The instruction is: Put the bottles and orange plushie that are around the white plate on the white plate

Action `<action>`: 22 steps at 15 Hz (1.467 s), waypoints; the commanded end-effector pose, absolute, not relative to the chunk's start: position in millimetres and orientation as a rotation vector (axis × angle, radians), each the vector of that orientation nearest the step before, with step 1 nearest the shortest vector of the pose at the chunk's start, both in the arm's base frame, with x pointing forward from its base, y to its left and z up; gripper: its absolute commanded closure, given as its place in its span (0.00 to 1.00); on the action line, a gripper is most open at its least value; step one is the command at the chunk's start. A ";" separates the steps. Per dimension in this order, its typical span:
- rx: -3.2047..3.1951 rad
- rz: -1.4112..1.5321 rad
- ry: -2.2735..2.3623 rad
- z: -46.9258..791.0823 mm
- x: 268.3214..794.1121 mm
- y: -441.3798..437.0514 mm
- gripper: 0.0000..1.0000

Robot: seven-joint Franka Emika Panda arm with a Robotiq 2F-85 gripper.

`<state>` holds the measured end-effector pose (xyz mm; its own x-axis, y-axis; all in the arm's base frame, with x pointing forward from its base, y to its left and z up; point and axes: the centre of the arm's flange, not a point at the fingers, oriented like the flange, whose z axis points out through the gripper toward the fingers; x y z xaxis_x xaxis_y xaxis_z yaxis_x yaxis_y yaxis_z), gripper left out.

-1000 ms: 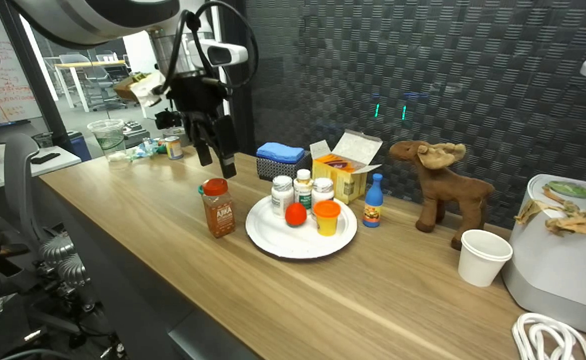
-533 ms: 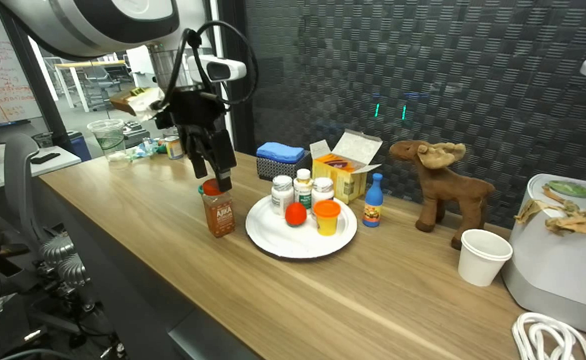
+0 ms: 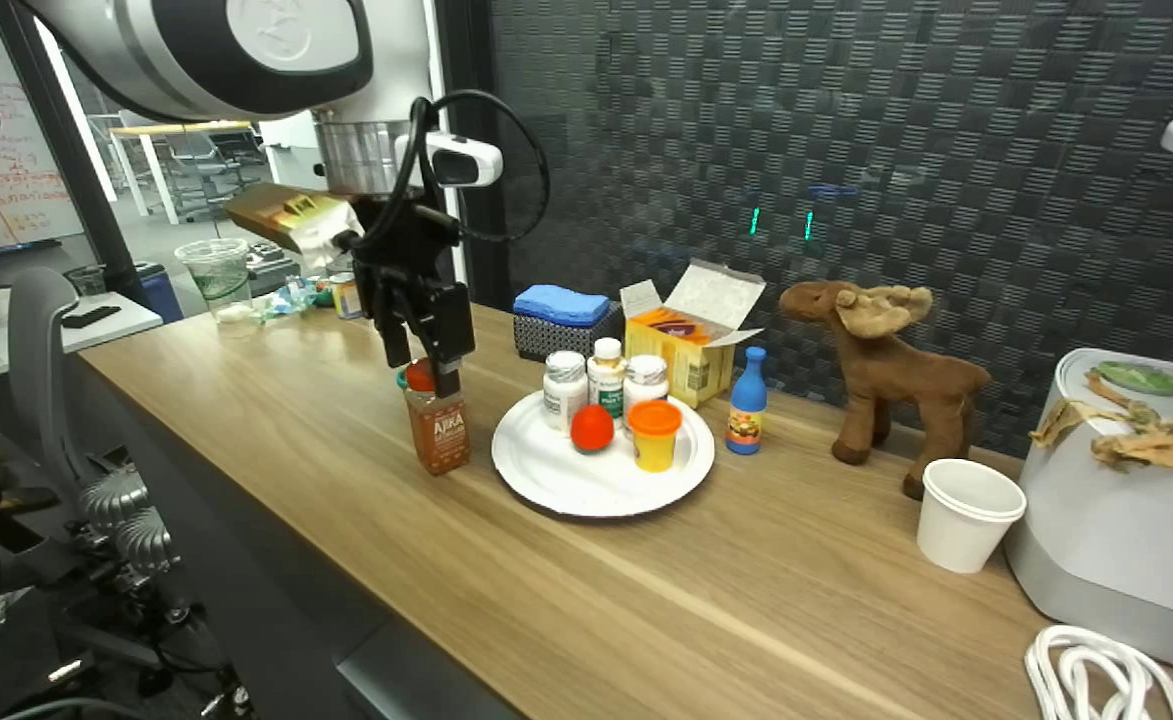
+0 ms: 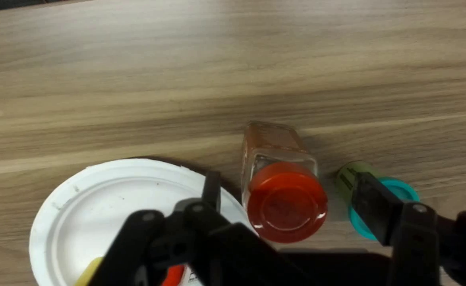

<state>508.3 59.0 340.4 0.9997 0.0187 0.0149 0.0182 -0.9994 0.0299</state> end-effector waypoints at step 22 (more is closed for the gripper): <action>3.034 0.211 -0.040 388.8 528.9 10.3 0.76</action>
<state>515.3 17.4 380.6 0.9946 -0.0043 0.1034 -0.0117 -0.9973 0.0718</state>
